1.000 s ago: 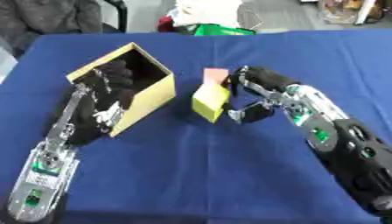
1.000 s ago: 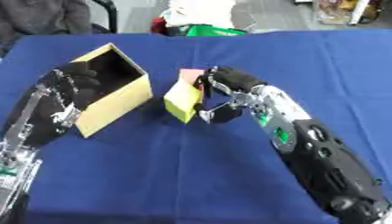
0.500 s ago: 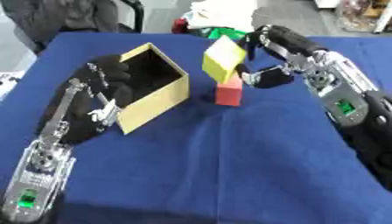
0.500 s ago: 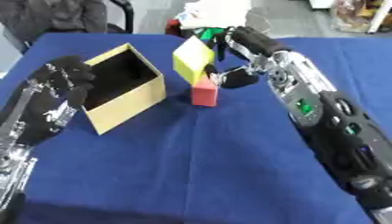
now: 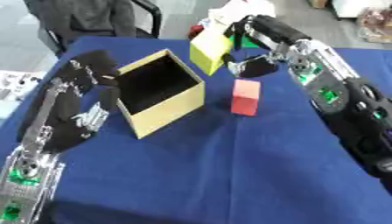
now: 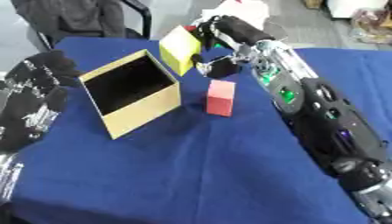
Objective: Pick up objects on the table and place them in the box.
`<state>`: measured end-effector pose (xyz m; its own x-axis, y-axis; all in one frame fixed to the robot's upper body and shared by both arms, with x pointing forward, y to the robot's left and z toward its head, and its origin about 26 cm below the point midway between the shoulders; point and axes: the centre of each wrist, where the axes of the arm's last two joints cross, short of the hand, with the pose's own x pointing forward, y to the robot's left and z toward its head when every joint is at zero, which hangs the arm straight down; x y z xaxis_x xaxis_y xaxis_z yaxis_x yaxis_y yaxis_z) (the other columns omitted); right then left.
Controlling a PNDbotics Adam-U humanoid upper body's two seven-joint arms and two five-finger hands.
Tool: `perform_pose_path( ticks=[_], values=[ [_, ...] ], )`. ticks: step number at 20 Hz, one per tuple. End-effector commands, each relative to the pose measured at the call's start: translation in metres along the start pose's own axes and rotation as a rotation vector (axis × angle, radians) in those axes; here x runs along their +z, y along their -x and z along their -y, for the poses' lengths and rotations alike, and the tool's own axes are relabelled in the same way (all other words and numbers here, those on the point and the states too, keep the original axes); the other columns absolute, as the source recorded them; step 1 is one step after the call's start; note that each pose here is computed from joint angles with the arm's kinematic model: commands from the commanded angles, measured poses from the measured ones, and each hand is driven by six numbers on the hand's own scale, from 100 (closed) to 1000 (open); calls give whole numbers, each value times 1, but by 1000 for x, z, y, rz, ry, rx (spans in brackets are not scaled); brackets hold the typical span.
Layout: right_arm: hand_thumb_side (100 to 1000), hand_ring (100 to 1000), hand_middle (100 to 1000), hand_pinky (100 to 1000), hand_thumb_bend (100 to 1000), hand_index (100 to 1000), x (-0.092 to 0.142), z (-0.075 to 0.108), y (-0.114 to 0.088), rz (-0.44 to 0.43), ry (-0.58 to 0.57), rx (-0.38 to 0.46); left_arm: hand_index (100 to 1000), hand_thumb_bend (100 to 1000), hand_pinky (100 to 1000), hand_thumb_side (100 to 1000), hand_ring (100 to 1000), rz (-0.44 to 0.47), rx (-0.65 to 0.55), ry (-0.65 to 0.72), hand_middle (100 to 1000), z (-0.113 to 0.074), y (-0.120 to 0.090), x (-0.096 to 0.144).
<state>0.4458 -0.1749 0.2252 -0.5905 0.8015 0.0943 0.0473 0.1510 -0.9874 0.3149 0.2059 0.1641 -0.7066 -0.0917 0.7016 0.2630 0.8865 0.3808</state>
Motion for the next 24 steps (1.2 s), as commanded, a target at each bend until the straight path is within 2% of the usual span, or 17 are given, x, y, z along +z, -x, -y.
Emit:
perform_pose_path(
  ticks=[1,6,8,9,10,11,13,18,24],
  values=[
    [286,710,471,738,100,559,-7,10,7,-37,31,23,855,385,689,471,721,56,10,30,704,3,-11,-10],
    [323,721,499,742,100,591,-17,-3,13,-57,-4,36,856,385,689,474,721,87,35,67,704,8,-16,-17],
    [388,739,549,751,148,658,-20,-9,12,-49,-36,48,856,385,689,475,721,94,42,76,704,10,-17,-18],
    [435,752,601,756,220,738,-21,-12,11,-42,-55,54,856,385,689,475,721,96,44,78,704,10,-17,-18],
    [436,753,606,757,224,743,-22,-14,10,-35,-69,60,856,385,689,475,721,97,46,80,704,10,-18,-19],
    [456,776,674,767,273,817,-23,-15,9,-26,-84,67,856,387,689,476,721,99,47,82,704,11,-18,-19],
    [483,798,737,778,332,886,-24,-16,8,-11,-116,83,856,388,689,476,721,102,48,86,704,11,-18,-20],
    [510,820,788,791,366,930,-23,-8,6,11,-137,88,856,389,689,475,722,99,48,86,705,11,-18,-19],
    [536,838,818,804,392,950,-13,13,3,58,-153,80,856,391,690,477,722,73,33,77,705,7,-14,-13]
  ],
)
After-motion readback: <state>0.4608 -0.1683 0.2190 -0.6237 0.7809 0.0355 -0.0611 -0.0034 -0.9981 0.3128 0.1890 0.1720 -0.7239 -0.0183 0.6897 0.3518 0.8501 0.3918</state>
